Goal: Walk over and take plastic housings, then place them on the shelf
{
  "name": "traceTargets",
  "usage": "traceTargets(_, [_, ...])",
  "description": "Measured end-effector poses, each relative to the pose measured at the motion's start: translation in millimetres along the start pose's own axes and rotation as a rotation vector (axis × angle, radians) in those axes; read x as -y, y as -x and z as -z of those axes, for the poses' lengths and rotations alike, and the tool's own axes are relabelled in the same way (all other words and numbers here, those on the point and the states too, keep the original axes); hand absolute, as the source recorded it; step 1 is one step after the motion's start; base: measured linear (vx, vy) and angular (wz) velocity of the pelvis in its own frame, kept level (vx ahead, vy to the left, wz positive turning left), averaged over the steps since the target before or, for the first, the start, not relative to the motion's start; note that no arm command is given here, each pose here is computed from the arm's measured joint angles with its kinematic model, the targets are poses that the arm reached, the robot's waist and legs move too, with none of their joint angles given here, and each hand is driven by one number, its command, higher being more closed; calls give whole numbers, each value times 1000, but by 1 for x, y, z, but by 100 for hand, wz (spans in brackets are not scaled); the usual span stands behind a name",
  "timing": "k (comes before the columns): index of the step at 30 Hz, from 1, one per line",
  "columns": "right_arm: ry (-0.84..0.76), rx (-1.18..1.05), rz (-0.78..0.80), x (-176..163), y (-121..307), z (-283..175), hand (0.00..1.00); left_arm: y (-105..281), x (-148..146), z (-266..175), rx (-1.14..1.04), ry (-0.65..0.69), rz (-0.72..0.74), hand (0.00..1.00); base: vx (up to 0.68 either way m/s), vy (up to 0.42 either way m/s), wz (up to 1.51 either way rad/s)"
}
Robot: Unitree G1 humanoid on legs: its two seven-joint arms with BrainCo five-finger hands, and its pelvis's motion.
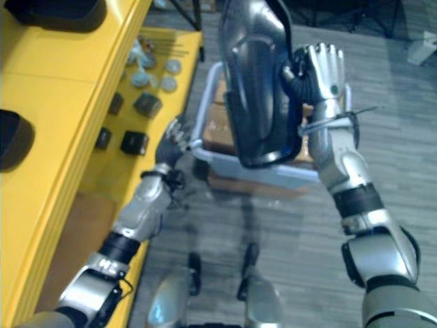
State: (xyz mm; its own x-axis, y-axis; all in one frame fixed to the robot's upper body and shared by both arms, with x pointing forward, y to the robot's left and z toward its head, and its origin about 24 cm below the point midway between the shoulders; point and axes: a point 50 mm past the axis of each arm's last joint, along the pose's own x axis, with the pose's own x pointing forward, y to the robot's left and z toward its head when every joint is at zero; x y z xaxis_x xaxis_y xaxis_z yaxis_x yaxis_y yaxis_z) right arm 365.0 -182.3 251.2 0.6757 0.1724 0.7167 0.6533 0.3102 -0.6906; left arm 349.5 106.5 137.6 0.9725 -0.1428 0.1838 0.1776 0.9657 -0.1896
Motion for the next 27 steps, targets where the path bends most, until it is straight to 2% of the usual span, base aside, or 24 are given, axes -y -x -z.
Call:
traceTargets(9, [13, 55, -73, -11, 4, -10, 100, -3, 8, -3, -14, 33, 81, 0, -22, 42, 1])
traceTargets(24, [30, 137, -131, -25, 5, -26, 100, -2, 5, -2, -39, -7, 128, 0, -3, 6, 2])
traceTargets(27, [38, 128, -148, -29, 3, -26, 100, -1, 7, 0, -49, 24, 143, 0, -8, 15, 5])
